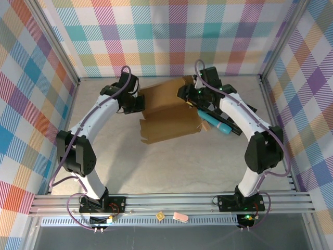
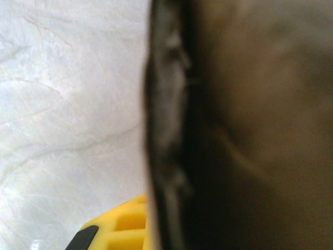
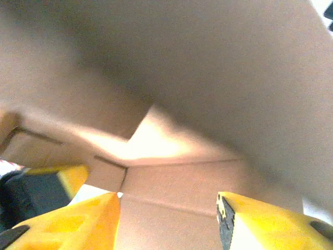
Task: Fold the paper box
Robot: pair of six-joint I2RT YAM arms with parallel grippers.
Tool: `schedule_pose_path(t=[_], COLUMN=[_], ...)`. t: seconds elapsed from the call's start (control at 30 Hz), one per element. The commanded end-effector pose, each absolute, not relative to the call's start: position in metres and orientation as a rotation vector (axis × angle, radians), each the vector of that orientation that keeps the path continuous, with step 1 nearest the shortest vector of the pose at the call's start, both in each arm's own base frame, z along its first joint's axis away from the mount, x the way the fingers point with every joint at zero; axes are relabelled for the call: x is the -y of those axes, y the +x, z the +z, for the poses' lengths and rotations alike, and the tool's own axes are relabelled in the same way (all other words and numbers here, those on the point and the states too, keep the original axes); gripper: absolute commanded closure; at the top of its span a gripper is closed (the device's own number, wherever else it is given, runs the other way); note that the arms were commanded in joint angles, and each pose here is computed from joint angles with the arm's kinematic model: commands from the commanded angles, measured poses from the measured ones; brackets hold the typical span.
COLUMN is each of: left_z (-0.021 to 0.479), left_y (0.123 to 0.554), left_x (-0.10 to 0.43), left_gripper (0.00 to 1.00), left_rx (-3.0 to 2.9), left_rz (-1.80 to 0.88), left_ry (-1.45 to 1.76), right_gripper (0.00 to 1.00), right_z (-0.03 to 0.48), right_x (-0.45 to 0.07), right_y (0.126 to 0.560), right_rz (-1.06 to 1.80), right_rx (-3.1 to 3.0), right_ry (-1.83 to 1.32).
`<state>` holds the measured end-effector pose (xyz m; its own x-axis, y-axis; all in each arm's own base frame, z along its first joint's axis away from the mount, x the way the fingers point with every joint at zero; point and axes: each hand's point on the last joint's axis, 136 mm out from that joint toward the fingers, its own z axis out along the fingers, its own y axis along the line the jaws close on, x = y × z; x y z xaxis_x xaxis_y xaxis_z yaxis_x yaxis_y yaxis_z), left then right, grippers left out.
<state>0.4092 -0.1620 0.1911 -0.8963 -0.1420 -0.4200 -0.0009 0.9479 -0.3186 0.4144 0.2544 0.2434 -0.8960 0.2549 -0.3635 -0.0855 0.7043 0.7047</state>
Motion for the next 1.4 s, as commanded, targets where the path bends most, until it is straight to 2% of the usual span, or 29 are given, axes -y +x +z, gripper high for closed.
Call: schedule_pose_path(t=[0.0, 0.1, 0.2, 0.33, 0.4, 0.63, 0.9, 1.37], left_z=[0.205, 0.208, 0.211, 0.212, 0.215, 0.214, 0.208, 0.211], left_y=[0.428, 0.434, 0.440, 0.450, 0.453, 0.446, 0.440, 0.433], left_x=[0.167, 0.173, 0.179, 0.189, 0.197, 0.219, 0.219, 0.222], left_gripper=[1.00, 1.00, 1.00, 1.00, 1.00, 1.00, 1.00, 1.00], left_rx=[-2.601, -2.592, -2.580, -2.553, -2.524, -2.487, -2.516, -2.531], left_rz=[-0.513, -0.591, -0.713, -0.883, -0.995, -1.231, -1.247, -1.234], left_ry=[-0.038, 0.035, 0.090, 0.149, 0.192, 0.289, 0.277, 0.255], right_gripper=[0.44, 0.44, 0.49, 0.52, 0.56, 0.53, 0.54, 0.55], right_z=[0.306, 0.338, 0.356, 0.360, 0.350, 0.355, 0.356, 0.367], right_x=[-0.232, -0.194, -0.152, -0.127, -0.129, -0.139, -0.168, -0.193], right_y=[0.401, 0.409, 0.425, 0.445, 0.451, 0.449, 0.432, 0.414], right_rz=[1.175, 1.287, 1.347, 1.496, 1.514, 1.531, 1.525, 1.527], right_rx=[-2.350, -2.241, -2.132, -2.089, -2.126, -2.086, -2.108, -2.108], right_ry=[0.006, 0.041, 0.102, 0.103, 0.041, -0.167, -0.315, -0.397])
